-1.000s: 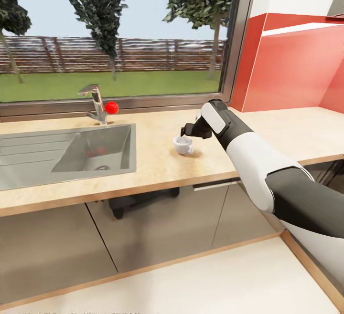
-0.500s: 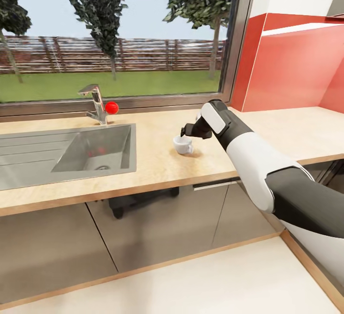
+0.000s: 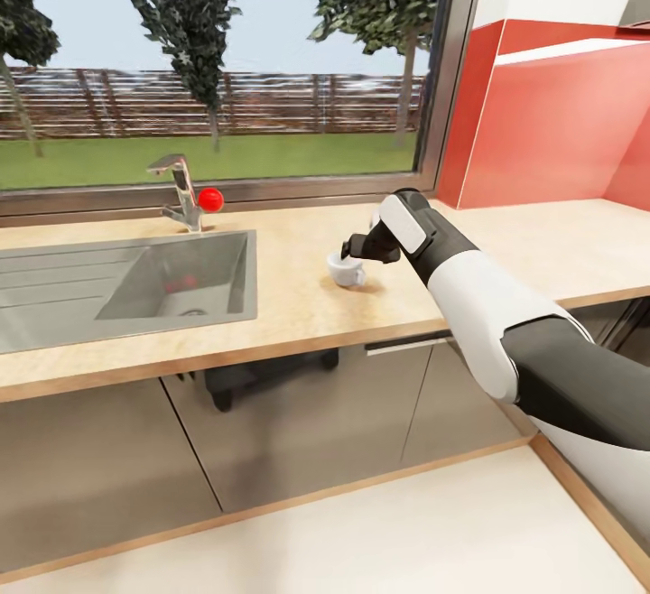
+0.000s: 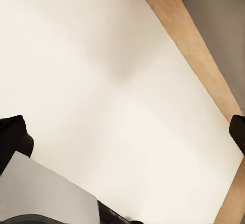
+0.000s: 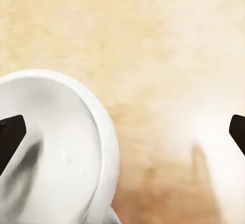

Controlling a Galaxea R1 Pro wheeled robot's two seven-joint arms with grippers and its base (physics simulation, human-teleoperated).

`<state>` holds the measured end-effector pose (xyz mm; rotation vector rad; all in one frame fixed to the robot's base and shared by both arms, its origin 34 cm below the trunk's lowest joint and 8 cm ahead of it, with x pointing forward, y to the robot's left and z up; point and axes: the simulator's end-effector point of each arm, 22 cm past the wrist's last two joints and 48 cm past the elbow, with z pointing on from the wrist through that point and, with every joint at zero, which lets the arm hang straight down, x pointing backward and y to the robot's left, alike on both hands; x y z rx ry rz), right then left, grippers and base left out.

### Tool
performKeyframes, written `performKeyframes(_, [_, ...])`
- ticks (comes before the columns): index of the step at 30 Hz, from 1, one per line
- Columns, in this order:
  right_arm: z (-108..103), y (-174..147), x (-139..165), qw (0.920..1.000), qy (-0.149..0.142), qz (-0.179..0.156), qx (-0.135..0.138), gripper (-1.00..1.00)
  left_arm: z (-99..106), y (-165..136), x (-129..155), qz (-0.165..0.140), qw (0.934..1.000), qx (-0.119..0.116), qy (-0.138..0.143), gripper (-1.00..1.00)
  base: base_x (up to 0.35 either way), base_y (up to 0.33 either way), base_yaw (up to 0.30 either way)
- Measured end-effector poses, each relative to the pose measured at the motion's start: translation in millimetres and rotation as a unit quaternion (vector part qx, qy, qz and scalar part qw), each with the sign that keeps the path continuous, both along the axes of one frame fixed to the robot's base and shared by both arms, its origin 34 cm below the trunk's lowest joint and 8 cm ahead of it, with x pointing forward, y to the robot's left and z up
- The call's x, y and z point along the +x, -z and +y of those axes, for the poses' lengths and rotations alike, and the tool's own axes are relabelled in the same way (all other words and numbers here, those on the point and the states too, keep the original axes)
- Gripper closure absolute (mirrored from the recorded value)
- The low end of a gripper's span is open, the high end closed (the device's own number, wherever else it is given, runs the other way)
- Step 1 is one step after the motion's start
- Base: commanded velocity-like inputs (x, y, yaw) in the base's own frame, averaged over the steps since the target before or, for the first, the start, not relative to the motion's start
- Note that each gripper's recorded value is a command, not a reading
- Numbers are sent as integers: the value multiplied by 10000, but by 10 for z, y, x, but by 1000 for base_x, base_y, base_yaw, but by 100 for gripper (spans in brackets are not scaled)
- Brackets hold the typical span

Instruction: Set up a coffee station on the kitchen countertop: keep the coffee maker on the countertop, move the bottle of coffee from the kitchen shelf to the counter next to the coffee maker, place a paper coffee filter on top of the coffee maker, put the saucer next to the coffee maker with the coffee cup on the saucer, and place the electric kettle next to the coffee maker.

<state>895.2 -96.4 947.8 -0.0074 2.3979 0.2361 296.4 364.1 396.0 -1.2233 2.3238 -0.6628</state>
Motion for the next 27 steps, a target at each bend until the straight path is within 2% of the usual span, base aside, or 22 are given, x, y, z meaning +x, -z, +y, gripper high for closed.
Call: performKeyframes(27, [-1,144,-23,10000,1,5,-1,-100,0,140,-20,-2,10000,-1,-2,-100,0,0,0])
